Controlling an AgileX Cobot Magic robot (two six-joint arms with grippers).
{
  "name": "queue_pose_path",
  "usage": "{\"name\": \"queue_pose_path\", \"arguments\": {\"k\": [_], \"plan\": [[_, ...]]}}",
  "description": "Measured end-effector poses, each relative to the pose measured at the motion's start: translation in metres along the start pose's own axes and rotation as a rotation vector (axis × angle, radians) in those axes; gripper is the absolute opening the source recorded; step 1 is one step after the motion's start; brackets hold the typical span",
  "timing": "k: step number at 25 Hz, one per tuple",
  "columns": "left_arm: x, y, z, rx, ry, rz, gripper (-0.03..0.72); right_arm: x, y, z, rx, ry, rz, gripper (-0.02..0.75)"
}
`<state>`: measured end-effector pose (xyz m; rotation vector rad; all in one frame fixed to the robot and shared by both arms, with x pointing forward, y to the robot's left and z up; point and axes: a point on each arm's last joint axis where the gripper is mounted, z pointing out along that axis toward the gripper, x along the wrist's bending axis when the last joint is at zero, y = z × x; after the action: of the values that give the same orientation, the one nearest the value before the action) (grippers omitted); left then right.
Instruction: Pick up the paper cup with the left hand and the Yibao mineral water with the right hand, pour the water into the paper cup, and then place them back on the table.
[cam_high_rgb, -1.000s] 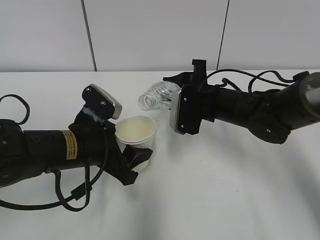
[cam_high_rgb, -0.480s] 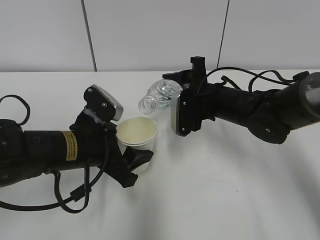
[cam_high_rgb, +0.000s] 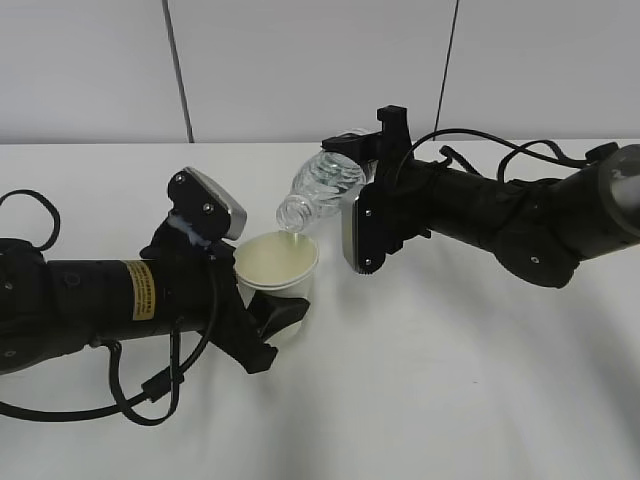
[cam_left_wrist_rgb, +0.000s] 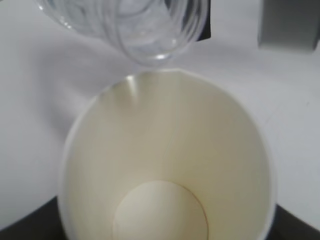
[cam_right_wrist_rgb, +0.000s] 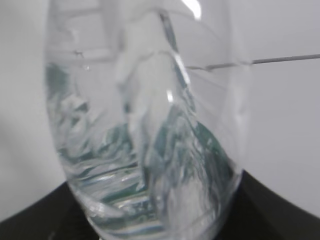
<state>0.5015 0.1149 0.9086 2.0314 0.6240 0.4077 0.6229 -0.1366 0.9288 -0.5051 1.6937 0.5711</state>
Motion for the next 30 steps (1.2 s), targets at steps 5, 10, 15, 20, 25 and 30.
{"name": "queue_pose_path", "arguments": {"k": [5,10,15,20,25,30], "plan": [[-0.0007,0.0014,0.0000,-0.015,-0.008,0.004,0.433,-0.0003,-0.0003,0.0000,0.003,-0.004,-0.031,0.433],[-0.0015,0.0013,0.0000,-0.014,-0.016,0.016,0.433,-0.0004,-0.0004,0.0000,0.005,-0.004,-0.038,0.433],[-0.0018,0.0012,0.0000,-0.013,-0.019,0.021,0.433,-0.0004,-0.0004,0.0000,0.005,-0.004,-0.066,0.433],[-0.0030,0.0008,0.0000,-0.009,-0.033,0.040,0.433,-0.0004,-0.0004,0.0000,0.005,-0.004,-0.082,0.433],[-0.0036,0.0006,0.0000,-0.007,-0.039,0.050,0.433,-0.0004,-0.0004,0.0000,0.005,-0.004,-0.116,0.433],[-0.0041,0.0004,0.0000,-0.005,-0.044,0.058,0.433,-0.0004,-0.0004,0.0000,0.005,-0.004,-0.123,0.433]]}}
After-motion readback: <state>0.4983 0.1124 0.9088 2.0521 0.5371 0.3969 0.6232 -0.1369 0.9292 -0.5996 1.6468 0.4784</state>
